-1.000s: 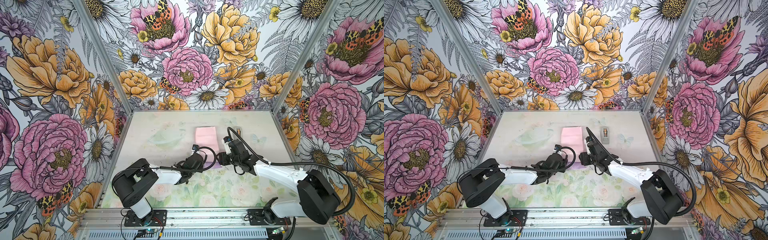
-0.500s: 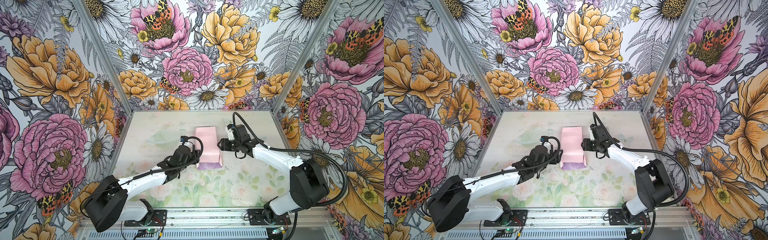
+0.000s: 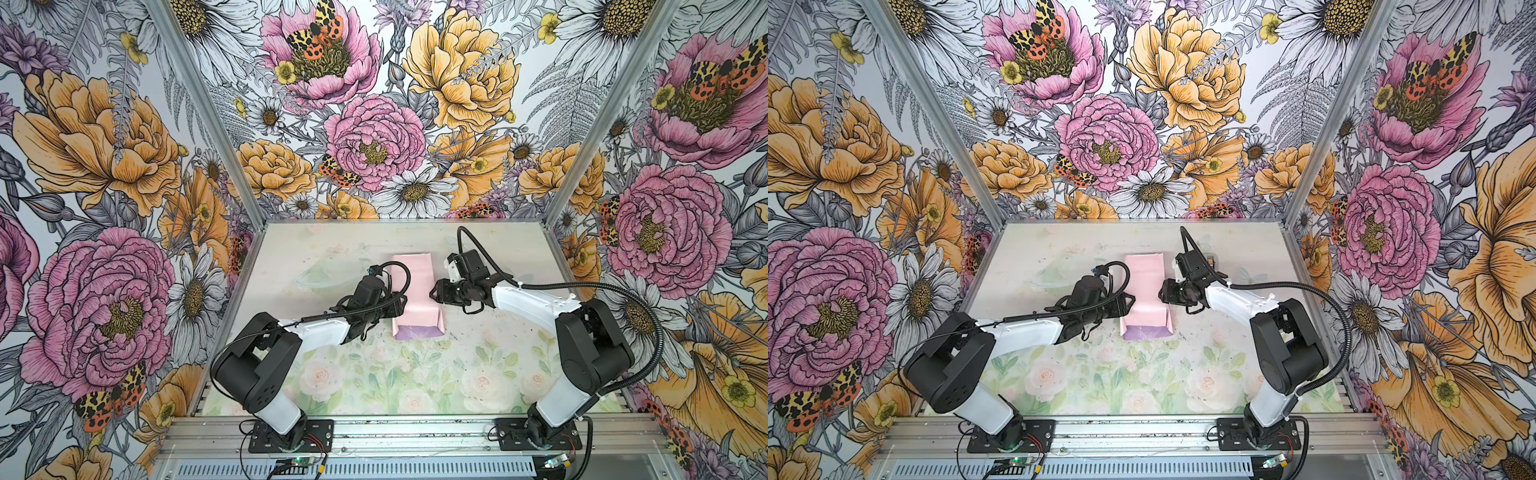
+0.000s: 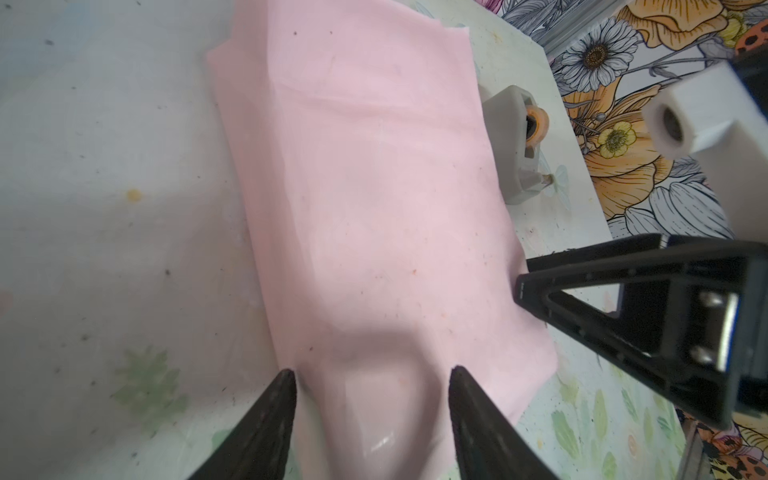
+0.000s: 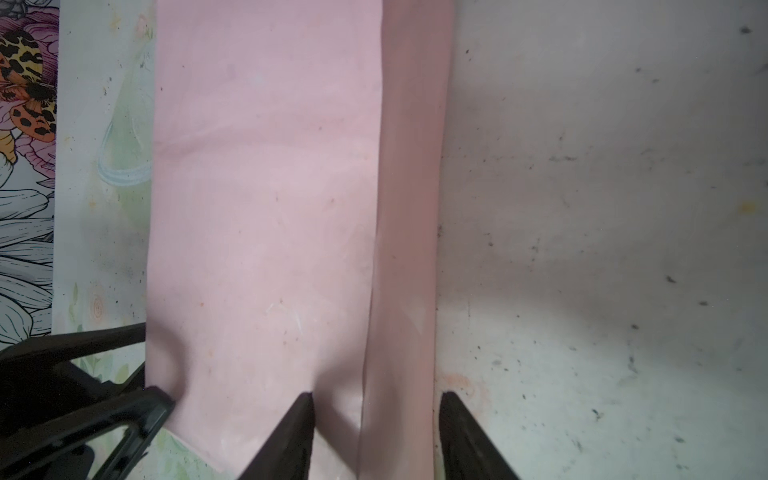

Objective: Wrap the gift box in paper

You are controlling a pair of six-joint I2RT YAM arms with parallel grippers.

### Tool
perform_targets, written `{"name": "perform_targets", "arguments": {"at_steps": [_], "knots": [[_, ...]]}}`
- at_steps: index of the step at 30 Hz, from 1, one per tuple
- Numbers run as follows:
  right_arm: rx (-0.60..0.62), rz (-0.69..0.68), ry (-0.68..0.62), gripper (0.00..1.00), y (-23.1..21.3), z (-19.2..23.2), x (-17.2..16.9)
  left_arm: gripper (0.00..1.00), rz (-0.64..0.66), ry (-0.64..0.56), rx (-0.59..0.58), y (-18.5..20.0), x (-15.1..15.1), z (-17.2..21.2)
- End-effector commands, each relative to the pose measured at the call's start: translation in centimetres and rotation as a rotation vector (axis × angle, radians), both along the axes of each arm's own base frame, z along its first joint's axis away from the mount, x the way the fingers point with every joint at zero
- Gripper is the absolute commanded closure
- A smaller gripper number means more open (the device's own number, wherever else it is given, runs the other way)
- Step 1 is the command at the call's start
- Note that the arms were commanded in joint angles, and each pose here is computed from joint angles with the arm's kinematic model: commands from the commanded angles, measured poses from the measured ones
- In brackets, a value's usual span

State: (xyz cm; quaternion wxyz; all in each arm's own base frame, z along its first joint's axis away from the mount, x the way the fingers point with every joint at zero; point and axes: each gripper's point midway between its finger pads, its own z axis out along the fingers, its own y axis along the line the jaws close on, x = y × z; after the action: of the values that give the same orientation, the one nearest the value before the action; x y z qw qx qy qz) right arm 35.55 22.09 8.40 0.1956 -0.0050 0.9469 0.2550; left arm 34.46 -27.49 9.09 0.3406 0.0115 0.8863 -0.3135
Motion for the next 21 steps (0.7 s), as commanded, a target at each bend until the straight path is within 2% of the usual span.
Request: {"name": "perform_targets", "arguments": {"at_steps": [1,5,9,14,16,19,21], "knots": [[0.051,-0.005,-0.023,0.49,1.0,0.9,-0.4,0.40,-0.052,-0.045,-0.062,-1.9,1.2,1.8],[0.034,-0.025,-0.062,0.44,0.6,1.6,-0.1,0.40,-0.049,-0.061,-0.039,-1.8,1.8,1.8],[0.020,-0.031,-0.147,0.40,-0.5,4.0,-0.4,0.37,-0.027,-0.091,0.006,-0.5,2.0,2.4],[-0.045,-0.015,-0.250,0.41,-3.0,5.2,-2.9,0.34,-0.088,-0.224,0.108,0.7,1.1,5.3],[-0.064,0.016,-0.271,0.41,-3.5,4.9,-4.1,0.32,-0.184,-0.318,0.166,0.5,0.3,6.8],[-0.075,0.043,-0.275,0.42,-4.1,3.7,-5.7,0.27,-0.469,-0.492,0.292,-1.0,-1.7,8.1],[-0.062,0.058,-0.289,0.43,-4.2,3.4,-6.3,0.23,-0.631,-0.563,0.408,-1.7,-2.8,7.7]]}}
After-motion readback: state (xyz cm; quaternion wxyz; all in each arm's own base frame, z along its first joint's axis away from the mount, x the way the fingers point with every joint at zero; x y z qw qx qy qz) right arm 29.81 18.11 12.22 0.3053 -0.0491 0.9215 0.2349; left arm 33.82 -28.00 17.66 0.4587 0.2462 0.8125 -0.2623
